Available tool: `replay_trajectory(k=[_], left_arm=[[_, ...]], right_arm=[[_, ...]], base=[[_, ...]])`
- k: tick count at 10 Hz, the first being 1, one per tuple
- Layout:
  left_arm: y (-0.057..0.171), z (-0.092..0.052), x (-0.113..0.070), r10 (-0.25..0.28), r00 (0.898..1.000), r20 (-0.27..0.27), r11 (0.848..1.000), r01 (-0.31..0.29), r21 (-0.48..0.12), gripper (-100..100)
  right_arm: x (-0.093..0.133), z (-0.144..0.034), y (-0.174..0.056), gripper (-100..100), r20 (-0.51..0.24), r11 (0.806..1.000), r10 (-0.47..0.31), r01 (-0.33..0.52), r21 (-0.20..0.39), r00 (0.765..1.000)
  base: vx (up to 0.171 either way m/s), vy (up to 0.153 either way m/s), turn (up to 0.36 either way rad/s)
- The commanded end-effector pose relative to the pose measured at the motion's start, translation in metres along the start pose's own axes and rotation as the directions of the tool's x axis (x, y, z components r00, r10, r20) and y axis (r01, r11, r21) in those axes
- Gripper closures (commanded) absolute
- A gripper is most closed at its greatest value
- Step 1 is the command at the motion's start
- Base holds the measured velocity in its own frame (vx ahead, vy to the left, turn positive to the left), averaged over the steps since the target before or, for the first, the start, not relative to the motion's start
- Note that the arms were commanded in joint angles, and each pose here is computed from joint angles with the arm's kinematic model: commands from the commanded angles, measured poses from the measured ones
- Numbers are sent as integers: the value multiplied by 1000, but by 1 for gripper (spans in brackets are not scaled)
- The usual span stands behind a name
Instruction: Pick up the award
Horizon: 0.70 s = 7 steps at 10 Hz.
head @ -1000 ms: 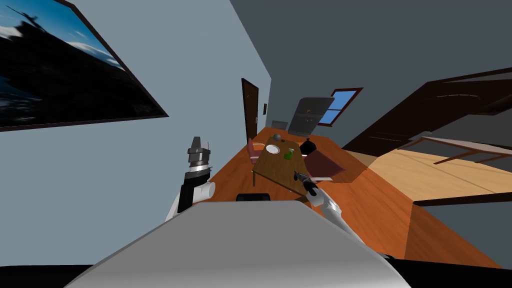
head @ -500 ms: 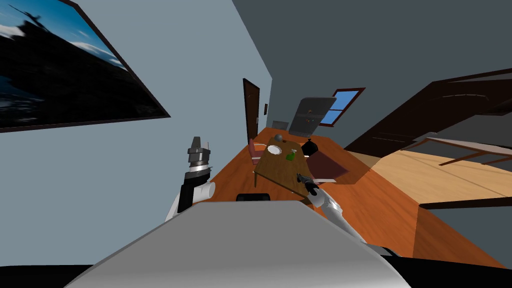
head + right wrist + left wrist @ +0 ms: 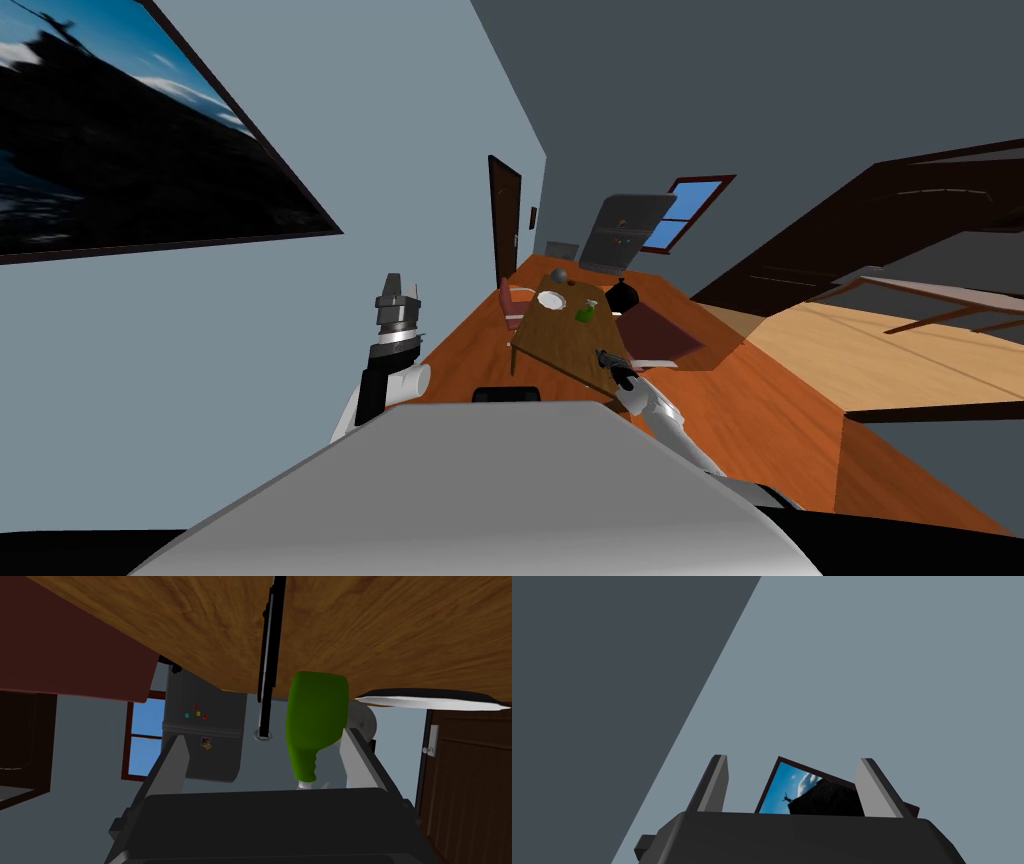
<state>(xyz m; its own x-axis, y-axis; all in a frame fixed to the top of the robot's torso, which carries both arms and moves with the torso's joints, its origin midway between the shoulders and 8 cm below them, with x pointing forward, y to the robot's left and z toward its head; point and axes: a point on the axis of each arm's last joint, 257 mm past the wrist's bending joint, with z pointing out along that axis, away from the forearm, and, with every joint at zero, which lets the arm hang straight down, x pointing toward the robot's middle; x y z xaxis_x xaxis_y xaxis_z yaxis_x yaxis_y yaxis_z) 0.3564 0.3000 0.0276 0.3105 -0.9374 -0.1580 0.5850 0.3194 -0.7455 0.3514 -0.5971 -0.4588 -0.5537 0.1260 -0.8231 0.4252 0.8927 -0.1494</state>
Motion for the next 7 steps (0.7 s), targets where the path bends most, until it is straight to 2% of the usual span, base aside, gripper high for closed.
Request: replay_trajectory(k=[1, 3, 4, 5, 7], left_arm=[[0, 0, 0, 0, 1000, 0, 1000, 0, 0, 0], [0, 0, 0, 0, 1000, 0, 1000, 0, 0, 0], [0, 0, 0, 0, 1000, 0, 1000, 0, 0, 0], [0, 0, 0, 0, 1000, 0, 1000, 0, 0, 0], [0, 0, 0, 0, 1000, 0, 1000, 0, 0, 0]], right_arm=[[5, -1, 11, -100, 2, 1000, -7, 7, -11, 1000], [11, -3, 28, -100, 5, 999, -17, 17, -28, 1000], [12, -2, 21, -100, 2, 1000, -11, 11, -21, 1000], [13, -2, 22, 100, 3, 1000, -14, 14, -23, 1000], [12, -2, 23, 100, 4, 1000, -14, 14, -24, 1000]], base=[[55, -44, -90], [116, -92, -120], [56, -42, -8], [10, -8, 5], [3, 0, 4]])
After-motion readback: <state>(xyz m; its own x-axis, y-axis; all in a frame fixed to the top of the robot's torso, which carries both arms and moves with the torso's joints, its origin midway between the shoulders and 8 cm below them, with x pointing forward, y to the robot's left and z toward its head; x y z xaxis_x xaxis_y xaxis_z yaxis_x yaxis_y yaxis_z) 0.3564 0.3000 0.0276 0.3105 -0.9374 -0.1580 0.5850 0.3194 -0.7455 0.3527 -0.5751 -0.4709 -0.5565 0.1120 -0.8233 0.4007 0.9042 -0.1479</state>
